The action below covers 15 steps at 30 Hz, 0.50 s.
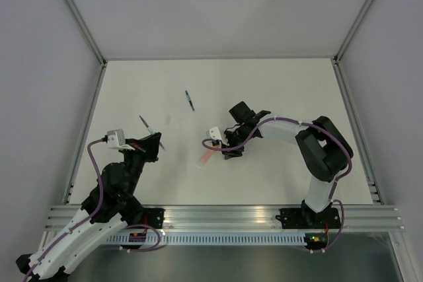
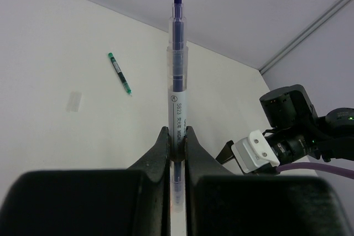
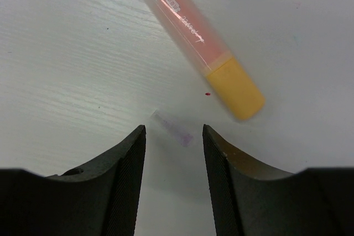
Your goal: Insert the pens into the pen caps
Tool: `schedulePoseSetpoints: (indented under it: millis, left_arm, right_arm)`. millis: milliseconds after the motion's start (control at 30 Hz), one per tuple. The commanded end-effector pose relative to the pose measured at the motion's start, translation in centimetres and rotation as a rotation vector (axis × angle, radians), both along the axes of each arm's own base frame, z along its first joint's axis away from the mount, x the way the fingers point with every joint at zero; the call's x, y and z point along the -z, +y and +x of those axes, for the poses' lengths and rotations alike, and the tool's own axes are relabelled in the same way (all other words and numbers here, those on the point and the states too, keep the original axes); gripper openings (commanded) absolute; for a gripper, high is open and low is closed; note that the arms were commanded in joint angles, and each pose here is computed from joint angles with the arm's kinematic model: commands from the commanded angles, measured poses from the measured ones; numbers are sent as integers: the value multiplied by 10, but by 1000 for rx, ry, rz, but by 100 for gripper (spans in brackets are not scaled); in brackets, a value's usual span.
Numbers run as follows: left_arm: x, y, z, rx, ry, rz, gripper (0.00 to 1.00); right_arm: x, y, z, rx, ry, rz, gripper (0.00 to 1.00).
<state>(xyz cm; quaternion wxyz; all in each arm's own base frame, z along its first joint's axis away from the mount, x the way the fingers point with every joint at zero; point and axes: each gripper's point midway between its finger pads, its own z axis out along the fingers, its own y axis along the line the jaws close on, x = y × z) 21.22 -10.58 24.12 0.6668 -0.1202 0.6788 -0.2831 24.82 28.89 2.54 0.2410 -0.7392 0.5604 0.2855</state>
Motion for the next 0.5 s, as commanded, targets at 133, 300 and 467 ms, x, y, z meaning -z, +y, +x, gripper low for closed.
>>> schedulePoseSetpoints:
  millis: [133, 300, 467]
  left_arm:
    - [-1, 4, 0, -25, -2, -31, 2]
    - [-2, 5, 0, -26, -1, -34, 2]
    - [-2, 6, 0, -29, -3, -38, 2]
  right_arm:
    - [0, 14, -2, -58, 16, 47, 50]
    - [7, 13, -2, -52, 26, 37, 48]
    - [10, 14, -2, -41, 51, 26, 41]
